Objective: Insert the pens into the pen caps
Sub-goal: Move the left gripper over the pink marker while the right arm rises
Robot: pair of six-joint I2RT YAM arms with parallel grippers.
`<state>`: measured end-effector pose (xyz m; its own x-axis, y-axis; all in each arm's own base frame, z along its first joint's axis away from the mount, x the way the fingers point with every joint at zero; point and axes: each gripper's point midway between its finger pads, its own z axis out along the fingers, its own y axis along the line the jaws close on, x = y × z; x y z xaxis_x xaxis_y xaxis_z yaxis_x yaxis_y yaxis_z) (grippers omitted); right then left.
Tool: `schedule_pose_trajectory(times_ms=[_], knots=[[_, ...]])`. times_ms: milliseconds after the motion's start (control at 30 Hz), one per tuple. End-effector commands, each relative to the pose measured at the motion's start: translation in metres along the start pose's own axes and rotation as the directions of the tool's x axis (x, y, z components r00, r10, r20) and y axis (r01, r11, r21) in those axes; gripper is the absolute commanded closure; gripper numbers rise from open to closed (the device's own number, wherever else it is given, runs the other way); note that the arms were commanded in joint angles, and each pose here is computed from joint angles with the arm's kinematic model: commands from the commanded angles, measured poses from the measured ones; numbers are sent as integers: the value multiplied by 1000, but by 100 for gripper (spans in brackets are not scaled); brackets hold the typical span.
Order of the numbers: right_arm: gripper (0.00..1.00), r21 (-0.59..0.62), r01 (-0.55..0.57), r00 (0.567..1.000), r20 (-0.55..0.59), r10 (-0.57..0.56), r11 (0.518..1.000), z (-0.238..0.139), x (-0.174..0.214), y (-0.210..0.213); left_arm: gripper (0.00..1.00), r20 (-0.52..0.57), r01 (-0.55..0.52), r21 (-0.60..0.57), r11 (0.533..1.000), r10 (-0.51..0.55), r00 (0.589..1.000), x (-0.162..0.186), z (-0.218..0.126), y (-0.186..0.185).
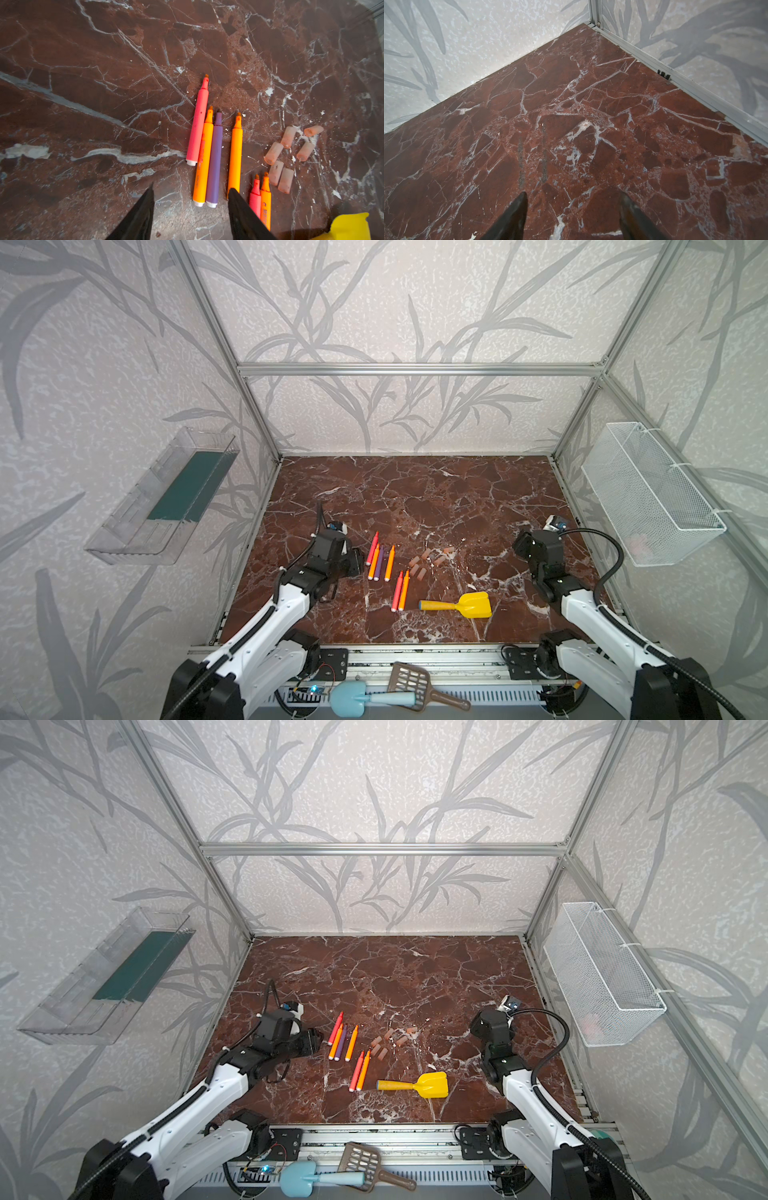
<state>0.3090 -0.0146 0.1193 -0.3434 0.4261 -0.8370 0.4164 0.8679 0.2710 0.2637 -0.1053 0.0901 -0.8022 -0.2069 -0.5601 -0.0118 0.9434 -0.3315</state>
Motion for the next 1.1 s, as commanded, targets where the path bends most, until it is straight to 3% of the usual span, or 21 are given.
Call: schedule_pose_trajectory(times_ms=[0, 200, 867, 1067], knots=[[33, 9, -5, 1000, 9, 5, 1000, 0, -9, 3, 44, 15, -43, -21, 999, 43, 999, -13, 13, -10], [34, 14, 10, 1000, -22, -10, 1000, 4, -8, 6, 51, -48, -37, -136, 990, 30, 998, -1, 43, 8], [36, 7, 28, 998, -51, -27, 1000, 7, -7, 12, 54, -176, -108, -191, 976, 74, 982, -1, 89, 7], [37, -1, 26, 999, -46, -26, 1000, 7, -7, 12, 64, -195, -103, -210, 972, 61, 979, 5, 94, 12]])
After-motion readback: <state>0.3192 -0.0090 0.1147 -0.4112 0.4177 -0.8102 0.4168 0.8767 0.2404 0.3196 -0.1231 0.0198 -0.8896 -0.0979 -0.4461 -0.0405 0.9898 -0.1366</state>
